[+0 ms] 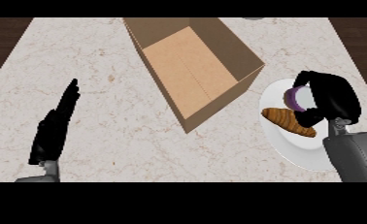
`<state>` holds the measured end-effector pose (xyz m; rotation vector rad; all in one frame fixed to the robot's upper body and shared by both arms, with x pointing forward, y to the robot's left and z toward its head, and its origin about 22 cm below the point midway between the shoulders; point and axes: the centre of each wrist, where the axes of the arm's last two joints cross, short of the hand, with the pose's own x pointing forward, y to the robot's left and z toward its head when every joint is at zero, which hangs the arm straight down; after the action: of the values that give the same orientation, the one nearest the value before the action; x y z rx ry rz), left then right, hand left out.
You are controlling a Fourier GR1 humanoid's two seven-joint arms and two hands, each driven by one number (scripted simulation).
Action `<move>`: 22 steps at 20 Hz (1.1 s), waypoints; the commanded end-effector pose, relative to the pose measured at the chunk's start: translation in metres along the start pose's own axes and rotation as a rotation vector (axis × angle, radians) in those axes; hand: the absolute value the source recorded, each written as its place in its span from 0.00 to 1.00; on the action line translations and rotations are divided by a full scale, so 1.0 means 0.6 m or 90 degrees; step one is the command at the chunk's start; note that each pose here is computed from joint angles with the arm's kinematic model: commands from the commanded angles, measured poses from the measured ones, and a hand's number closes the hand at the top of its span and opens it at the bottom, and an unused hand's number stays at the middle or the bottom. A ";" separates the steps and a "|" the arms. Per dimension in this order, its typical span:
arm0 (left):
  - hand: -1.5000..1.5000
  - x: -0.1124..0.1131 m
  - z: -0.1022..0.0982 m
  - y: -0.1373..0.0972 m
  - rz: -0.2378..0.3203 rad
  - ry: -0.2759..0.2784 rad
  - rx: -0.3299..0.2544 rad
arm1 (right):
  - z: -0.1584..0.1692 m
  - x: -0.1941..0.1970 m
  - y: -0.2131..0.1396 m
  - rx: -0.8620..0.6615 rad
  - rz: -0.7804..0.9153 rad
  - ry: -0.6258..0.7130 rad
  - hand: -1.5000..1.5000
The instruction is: Pick the can from the plate and place it in the cardboard box
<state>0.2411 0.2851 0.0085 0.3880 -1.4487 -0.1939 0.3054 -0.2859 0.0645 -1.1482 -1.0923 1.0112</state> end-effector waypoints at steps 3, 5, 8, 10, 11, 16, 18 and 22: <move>0.50 0.008 0.005 0.016 0.000 -0.002 0.001 | 0.013 0.045 -0.072 -0.082 -0.159 -0.100 1.00; 0.50 0.012 0.000 -0.003 -0.002 -0.003 -0.001 | 0.021 0.066 -0.099 -0.120 -0.228 -0.170 1.00; 0.50 0.004 0.000 0.012 -0.008 0.012 -0.007 | 0.030 0.100 -0.123 -0.132 -0.296 -0.232 1.00; 0.50 0.019 -0.011 -0.001 -0.001 0.003 -0.005 | 0.039 0.116 -0.159 -0.140 -0.327 -0.271 1.00; 0.50 0.008 0.015 0.015 -0.014 -0.005 0.004 | 0.037 0.108 -0.155 -0.135 -0.322 -0.271 1.00; 0.50 0.006 0.010 -0.022 0.012 0.003 -0.010 | 0.044 0.207 -0.214 -0.129 -0.343 -0.296 1.00; 0.50 0.005 -0.003 -0.021 0.000 -0.002 -0.005 | 0.030 0.226 -0.221 -0.127 -0.339 -0.294 1.00; 0.50 -0.017 -0.007 0.016 -0.004 -0.010 -0.011 | -0.023 0.257 -0.214 -0.103 -0.320 -0.274 1.00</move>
<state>0.2424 0.2868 0.0079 0.3782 -1.4547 -0.2049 0.3333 -0.1710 0.2063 -0.7309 -1.7579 0.7695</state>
